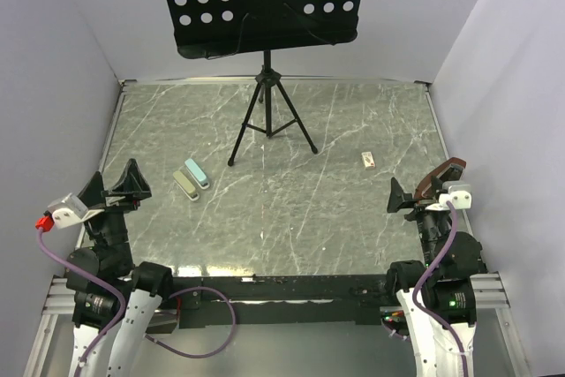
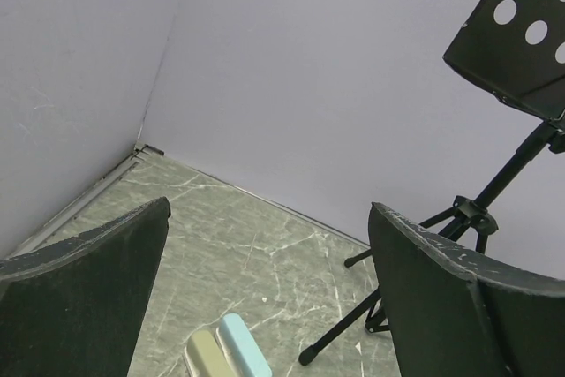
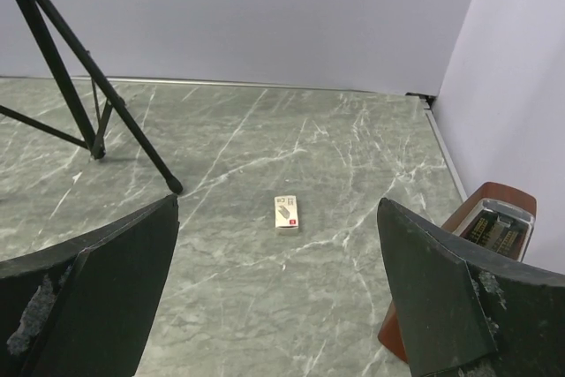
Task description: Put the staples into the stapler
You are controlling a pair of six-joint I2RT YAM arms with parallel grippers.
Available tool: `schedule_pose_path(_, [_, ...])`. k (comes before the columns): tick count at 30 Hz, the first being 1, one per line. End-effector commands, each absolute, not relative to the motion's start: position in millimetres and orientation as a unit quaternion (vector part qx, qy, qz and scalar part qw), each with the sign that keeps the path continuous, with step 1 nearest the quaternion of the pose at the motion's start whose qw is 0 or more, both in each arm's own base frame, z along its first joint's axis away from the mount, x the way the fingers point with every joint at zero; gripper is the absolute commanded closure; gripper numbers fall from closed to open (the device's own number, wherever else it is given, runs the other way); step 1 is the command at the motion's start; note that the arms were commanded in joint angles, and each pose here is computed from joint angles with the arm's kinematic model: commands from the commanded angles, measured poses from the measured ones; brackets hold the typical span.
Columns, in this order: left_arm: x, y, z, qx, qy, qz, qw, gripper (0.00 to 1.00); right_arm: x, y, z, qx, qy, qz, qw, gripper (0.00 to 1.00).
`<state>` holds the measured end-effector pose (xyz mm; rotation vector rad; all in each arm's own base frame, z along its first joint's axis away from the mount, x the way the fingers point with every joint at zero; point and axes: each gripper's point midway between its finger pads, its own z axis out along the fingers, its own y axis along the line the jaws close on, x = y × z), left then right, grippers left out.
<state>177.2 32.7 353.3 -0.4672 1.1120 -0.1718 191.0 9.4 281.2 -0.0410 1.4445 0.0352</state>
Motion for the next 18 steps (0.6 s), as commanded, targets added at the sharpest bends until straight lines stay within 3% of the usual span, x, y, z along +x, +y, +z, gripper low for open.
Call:
schedule_pose_path(1, [174,36,357,-0.228,0.510,-0.083,0.825,0.01,167,11,309,-0.025,0.598,0.022,0.800,0.00])
schedule_pose_path(13, [186,27,349,-0.232,0.535,-0.100,0.806,0.00,171,-2,306,0.035,0.617,0.024,0.786,0.00])
schedule_pose_path(18, [194,22,345,-0.233,0.565,-0.103,0.785,0.01,186,7,294,0.047,0.690,0.052,0.721,0.00])
